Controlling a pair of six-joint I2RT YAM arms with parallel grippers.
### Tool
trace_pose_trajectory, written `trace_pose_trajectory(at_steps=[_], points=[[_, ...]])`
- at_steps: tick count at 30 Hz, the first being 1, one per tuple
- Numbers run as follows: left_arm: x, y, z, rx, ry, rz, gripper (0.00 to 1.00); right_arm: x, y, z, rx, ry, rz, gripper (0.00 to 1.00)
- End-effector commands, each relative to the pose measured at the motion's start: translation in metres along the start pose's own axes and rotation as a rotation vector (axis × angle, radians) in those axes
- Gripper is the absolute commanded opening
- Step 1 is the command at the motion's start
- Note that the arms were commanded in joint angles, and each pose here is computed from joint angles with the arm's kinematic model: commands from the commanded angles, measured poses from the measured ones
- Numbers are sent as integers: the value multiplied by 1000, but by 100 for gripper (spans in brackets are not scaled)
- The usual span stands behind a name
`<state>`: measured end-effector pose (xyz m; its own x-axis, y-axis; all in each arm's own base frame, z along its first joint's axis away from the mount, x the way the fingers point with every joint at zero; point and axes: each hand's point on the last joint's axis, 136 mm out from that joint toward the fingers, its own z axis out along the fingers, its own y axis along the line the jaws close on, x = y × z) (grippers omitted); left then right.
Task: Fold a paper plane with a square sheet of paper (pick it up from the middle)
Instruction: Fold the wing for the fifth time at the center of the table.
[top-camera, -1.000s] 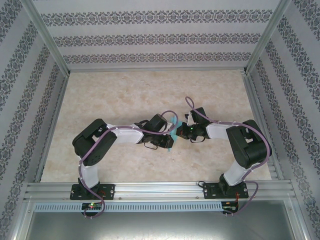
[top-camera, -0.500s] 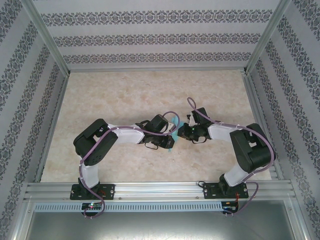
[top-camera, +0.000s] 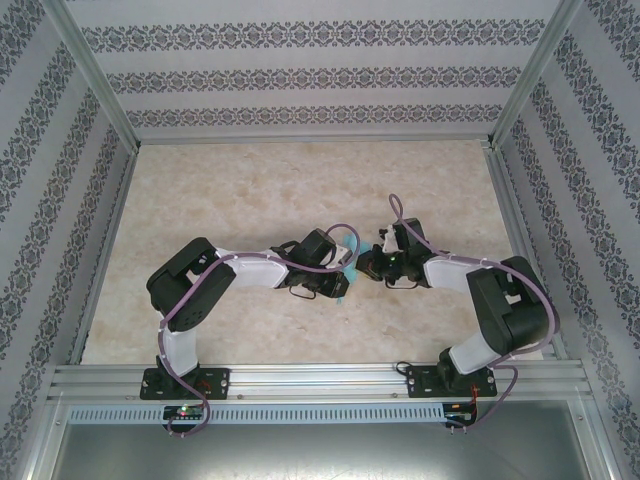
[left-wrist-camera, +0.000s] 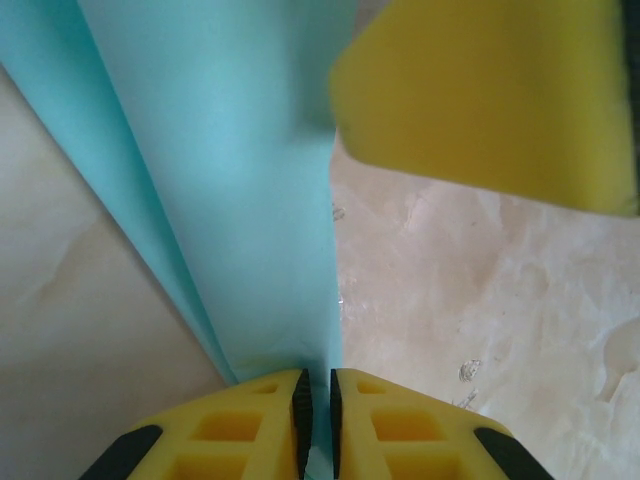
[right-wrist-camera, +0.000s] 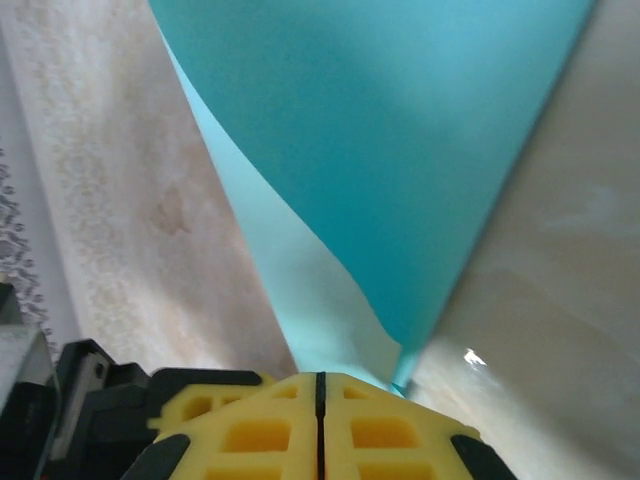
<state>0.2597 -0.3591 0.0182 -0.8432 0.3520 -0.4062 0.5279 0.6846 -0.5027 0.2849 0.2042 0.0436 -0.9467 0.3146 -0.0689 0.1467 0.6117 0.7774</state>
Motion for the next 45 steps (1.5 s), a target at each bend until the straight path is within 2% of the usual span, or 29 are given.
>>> trace_pose_trajectory(at_steps=[1,9,18,27,31,36,45], points=[[60,35,19,-122,165,-18,19,1,18,8,-94,18,12,7],[57,32,17,-109,156,-13,19,-1,2,27,-71,35,44,5],[39,11,6,-49,115,-14,21,13,-51,29,171,61,32,4],[-3,-11,-24,-39,-40,-40,30,22,-75,25,271,79,19,4],[0,-16,-24,-30,-34,-60,30,25,-78,28,270,89,25,4],[12,-8,-30,-132,-22,-64,32,24,-77,29,262,85,25,4],[23,-11,-23,-203,2,-28,32,24,-75,30,254,85,26,3]])
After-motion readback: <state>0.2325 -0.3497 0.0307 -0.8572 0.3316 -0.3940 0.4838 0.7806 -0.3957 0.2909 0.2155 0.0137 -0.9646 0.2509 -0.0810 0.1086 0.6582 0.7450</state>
